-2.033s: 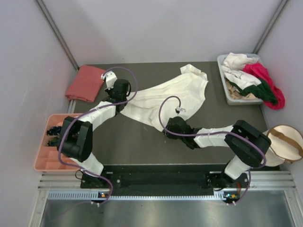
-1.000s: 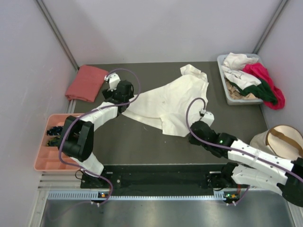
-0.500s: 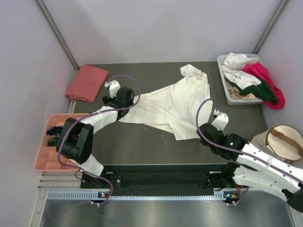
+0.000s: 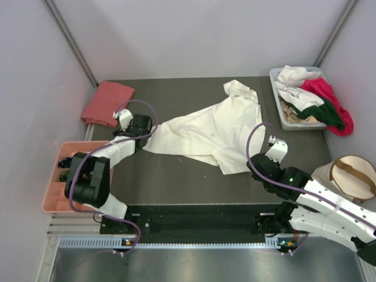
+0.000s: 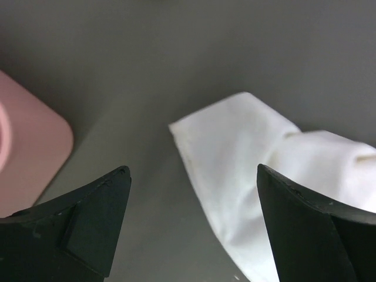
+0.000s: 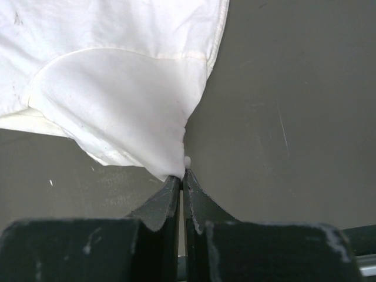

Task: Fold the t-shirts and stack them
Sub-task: Flatten out the tshirt

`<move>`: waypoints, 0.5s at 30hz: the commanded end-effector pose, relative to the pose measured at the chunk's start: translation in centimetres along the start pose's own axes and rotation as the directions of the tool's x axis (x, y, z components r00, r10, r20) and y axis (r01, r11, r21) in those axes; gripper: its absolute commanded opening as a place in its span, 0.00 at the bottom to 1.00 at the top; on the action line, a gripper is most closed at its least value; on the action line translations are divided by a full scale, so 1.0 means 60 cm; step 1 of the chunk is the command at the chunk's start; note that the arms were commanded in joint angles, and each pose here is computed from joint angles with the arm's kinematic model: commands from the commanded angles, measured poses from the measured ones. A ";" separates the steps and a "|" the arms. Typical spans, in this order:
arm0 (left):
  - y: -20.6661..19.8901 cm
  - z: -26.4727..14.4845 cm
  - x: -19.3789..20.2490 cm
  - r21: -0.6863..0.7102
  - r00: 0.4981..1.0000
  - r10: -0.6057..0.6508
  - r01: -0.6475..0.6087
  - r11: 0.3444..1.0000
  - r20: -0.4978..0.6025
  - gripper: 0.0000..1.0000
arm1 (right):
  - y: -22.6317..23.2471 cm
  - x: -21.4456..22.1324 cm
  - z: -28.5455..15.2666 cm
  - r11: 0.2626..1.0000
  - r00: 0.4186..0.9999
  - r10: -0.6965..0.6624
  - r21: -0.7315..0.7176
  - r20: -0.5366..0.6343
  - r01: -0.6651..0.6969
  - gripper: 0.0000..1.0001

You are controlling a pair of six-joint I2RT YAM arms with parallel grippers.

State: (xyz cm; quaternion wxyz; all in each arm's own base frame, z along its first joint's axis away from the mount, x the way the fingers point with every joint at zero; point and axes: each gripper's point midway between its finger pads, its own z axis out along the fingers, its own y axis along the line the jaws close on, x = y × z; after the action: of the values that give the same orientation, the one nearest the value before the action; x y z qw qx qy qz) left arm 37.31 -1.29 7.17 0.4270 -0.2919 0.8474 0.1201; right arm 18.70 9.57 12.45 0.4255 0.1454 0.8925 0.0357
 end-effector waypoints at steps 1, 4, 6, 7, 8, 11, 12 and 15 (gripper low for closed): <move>0.007 0.007 -0.013 0.025 0.997 -0.079 0.079 0.997 -0.007 0.89 | 0.011 -0.023 -0.009 1.000 1.000 0.003 -0.019 0.027 -0.002 0.00; 0.010 0.025 -0.010 0.026 0.995 -0.097 0.098 0.995 -0.027 0.84 | 0.013 -0.022 -0.009 1.000 1.000 0.002 -0.026 0.023 -0.001 0.00; -0.001 0.031 -0.013 0.047 0.993 -0.112 0.114 0.992 -0.034 0.81 | 0.015 -0.022 -0.009 1.000 1.000 0.008 -0.028 0.022 -0.007 0.00; -0.004 0.037 -0.007 0.046 0.993 -0.111 0.113 0.993 -0.045 0.77 | 0.014 -0.021 -0.009 1.000 1.000 0.004 -0.026 0.020 -0.003 0.00; -0.010 0.039 -0.008 0.054 0.992 -0.114 0.117 0.992 -0.050 0.75 | 0.014 -0.022 -0.009 1.000 1.000 0.006 -0.026 0.021 -0.005 0.00; -0.015 0.046 0.000 0.053 0.991 -0.113 0.116 0.992 -0.068 0.73 | 0.012 -0.022 -0.010 1.000 1.000 0.009 -0.024 0.021 -0.008 0.00; -0.015 0.048 0.000 0.047 0.992 -0.111 0.115 0.992 -0.067 0.72 | 0.011 -0.022 -0.011 1.000 1.000 0.010 -0.023 0.022 -0.010 0.00; -0.006 0.052 0.005 0.027 0.992 -0.104 0.106 0.994 -0.067 0.72 | 0.010 -0.021 -0.011 1.000 1.000 0.013 -0.025 0.021 -0.012 0.00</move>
State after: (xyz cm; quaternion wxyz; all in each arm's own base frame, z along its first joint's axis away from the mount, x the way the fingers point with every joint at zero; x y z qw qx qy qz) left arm 37.67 -0.17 3.72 0.3837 -0.3202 0.8613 0.0920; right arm 18.62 9.61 12.30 0.4221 0.1360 0.8957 0.0325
